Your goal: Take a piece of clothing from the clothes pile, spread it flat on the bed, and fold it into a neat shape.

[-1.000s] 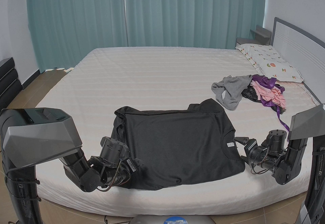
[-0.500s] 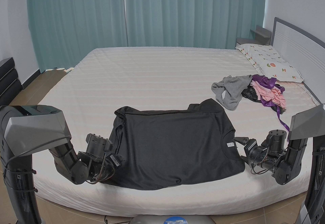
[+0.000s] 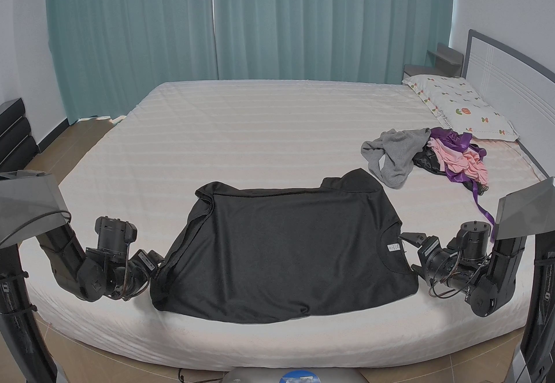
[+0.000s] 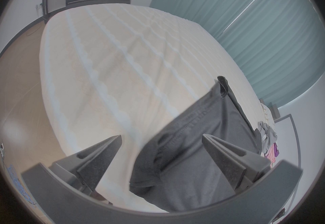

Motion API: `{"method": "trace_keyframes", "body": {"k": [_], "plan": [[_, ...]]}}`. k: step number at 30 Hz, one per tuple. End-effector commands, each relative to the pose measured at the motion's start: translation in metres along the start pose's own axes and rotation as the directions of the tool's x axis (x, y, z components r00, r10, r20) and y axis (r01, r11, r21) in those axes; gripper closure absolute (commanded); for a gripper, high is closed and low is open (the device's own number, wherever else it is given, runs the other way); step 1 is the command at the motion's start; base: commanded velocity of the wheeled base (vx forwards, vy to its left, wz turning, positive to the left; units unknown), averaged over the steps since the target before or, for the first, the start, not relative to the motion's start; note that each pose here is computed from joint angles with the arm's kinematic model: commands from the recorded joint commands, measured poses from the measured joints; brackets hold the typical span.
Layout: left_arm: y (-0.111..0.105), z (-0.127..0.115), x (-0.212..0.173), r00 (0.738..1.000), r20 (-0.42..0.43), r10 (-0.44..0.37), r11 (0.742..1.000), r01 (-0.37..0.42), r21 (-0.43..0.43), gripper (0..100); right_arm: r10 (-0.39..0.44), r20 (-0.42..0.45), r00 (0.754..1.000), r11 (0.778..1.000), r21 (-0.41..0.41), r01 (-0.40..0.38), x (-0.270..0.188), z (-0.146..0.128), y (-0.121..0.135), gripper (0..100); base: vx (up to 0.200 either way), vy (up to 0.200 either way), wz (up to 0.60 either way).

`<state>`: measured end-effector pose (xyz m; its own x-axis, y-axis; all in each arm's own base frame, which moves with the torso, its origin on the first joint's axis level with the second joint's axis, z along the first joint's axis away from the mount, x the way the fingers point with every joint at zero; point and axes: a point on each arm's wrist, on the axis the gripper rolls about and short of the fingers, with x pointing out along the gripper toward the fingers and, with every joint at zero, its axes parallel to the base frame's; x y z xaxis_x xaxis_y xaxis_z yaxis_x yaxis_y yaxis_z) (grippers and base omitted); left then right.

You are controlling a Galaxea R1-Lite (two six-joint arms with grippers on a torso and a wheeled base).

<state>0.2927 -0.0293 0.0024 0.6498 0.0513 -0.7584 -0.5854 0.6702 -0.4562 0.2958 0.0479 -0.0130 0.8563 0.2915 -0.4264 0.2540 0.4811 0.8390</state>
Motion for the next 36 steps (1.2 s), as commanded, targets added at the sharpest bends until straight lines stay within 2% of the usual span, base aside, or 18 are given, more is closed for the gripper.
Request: {"method": "trace_keyframes", "body": {"k": [1, 5, 13, 21, 25, 28, 29, 31, 36], "plan": [[0.01, 0.012, -0.006, 0.999, 0.028, 0.017, 1.0, -0.017, -0.024, 0, 0.001, 0.0, 1.0, 1.0, 0.0, -0.001, -0.003, -0.001, -0.001, 0, 0.0, 0.0, 0.0], [0.017, 0.02, -0.005, 0.999, 0.042, 0.031, 0.999, -0.03, -0.028, 0, 0.007, 0.003, 1.0, 1.0, -0.003, -0.007, -0.004, -0.002, -0.001, 0, 0.0, 0.0, 0.0], [0.008, 0.005, -0.008, 0.996, -0.068, -0.059, 0.998, 0.06, 0.018, 0, 0.007, 0.003, 1.0, 1.0, -0.003, -0.007, -0.004, -0.002, -0.002, 0, 0.0, 0.0, 0.0], [-0.001, -0.023, -0.01, 0.99, -0.133, -0.055, 0.977, 0.081, 0.198, 0, 0.002, 0.0, 1.0, 1.0, -0.002, -0.002, -0.005, -0.002, -0.003, 0, 0.0, 0.0, 0.0], [0.003, -0.03, -0.003, 0.99, -0.14, -0.012, 0.953, 0.054, 0.298, 0, 0.002, 0.0, 1.0, 1.0, -0.002, -0.002, -0.005, -0.002, -0.003, 0, 0.0, 0.0, 0.0], [0.009, -0.033, 0.004, 0.993, -0.11, 0.046, 0.93, -0.003, 0.367, 0, 0.002, 0.0, 1.0, 1.0, -0.002, -0.002, -0.005, -0.002, -0.003, 0, 0.0, 0.0, 0.0], [0.009, -0.033, 0.004, 0.993, -0.11, 0.046, 0.93, -0.003, 0.367, 0, 0.002, 0.0, 1.0, 1.0, -0.002, -0.002, -0.005, -0.002, -0.003, 0, 0.0, 0.0, 0.0], [0.013, -0.033, 0.007, 0.993, -0.072, 0.095, 0.913, -0.058, 0.404, 0, 0.002, 0.0, 1.0, 1.0, -0.002, -0.002, -0.005, -0.002, -0.003, 0, 0.0, 0.0, 0.0], [0.022, -0.027, 0.007, 0.99, -0.064, 0.122, 0.907, -0.085, 0.412, 0, 0.002, 0.0, 1.0, 1.0, -0.002, -0.002, -0.005, -0.002, -0.003, 0, 0.0, 0.0, 0.0]]}}
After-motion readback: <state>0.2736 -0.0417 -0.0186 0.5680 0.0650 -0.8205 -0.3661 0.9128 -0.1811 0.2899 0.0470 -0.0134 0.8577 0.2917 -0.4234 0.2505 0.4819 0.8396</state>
